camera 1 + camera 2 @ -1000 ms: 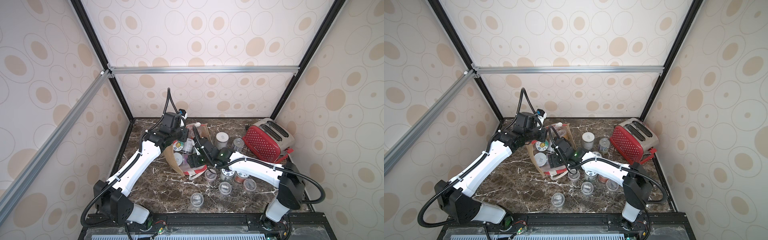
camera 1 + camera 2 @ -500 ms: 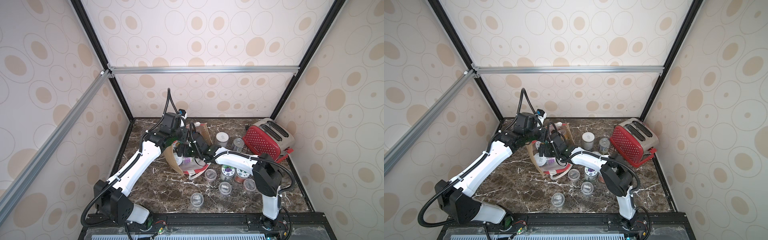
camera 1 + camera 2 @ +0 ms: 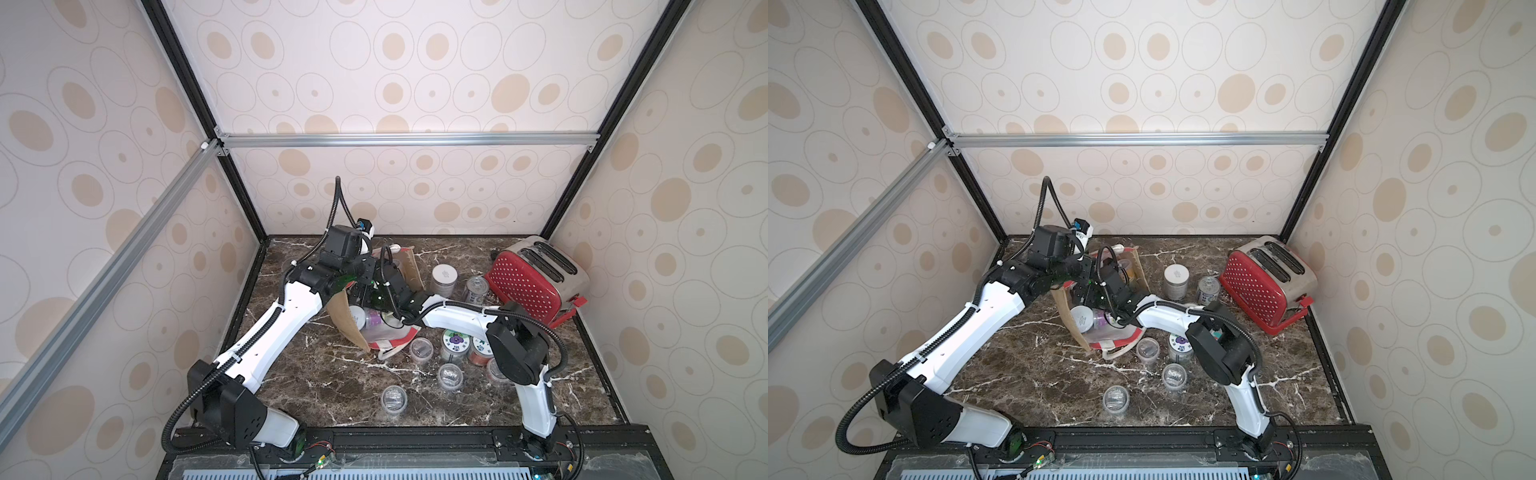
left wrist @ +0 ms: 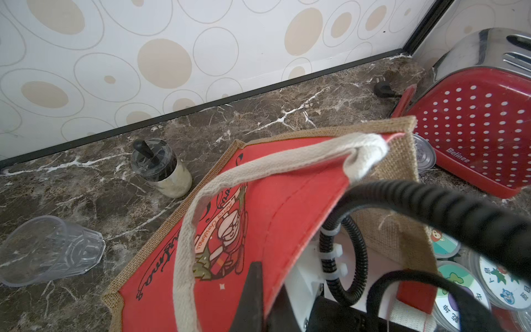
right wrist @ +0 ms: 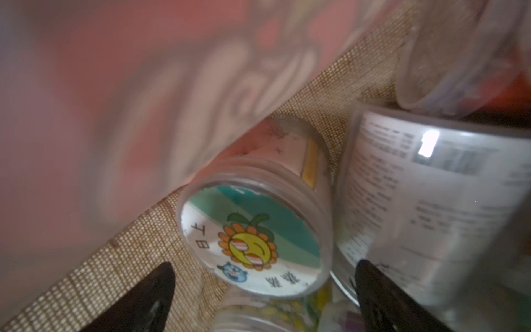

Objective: Take out the seed jars from the canvas bag
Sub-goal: Pick up the seed jar from the canvas bag.

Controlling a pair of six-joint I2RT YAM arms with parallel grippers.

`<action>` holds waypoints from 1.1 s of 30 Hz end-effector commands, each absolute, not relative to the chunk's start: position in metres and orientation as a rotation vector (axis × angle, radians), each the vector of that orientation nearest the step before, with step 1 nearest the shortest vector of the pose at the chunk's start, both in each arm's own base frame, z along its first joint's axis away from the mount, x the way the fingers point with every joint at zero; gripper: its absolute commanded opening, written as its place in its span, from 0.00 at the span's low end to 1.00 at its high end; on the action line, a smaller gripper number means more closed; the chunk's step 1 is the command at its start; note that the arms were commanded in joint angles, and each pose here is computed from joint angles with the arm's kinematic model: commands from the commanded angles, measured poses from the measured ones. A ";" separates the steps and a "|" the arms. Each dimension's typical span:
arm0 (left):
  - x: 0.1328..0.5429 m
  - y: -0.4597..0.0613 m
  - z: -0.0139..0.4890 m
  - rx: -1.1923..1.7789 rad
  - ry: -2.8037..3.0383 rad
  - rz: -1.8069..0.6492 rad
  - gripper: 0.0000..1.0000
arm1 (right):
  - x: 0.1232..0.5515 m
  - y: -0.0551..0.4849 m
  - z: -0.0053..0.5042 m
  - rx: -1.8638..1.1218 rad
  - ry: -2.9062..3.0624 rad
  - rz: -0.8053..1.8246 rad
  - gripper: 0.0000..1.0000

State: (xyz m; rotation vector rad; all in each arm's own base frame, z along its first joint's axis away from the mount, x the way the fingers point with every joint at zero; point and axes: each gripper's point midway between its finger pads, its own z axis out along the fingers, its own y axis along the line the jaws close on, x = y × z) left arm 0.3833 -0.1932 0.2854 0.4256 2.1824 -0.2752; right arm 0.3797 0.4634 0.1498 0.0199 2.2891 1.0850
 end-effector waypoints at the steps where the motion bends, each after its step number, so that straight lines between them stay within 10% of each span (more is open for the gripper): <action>1: 0.376 -0.197 0.305 0.458 2.123 -0.303 0.00 | 0.390 0.468 0.152 0.071 2.259 1.134 1.00; 33: 0.371 -0.199 0.308 0.492 2.113 -0.314 0.00 | 0.414 0.461 0.080 0.386 2.503 0.810 1.00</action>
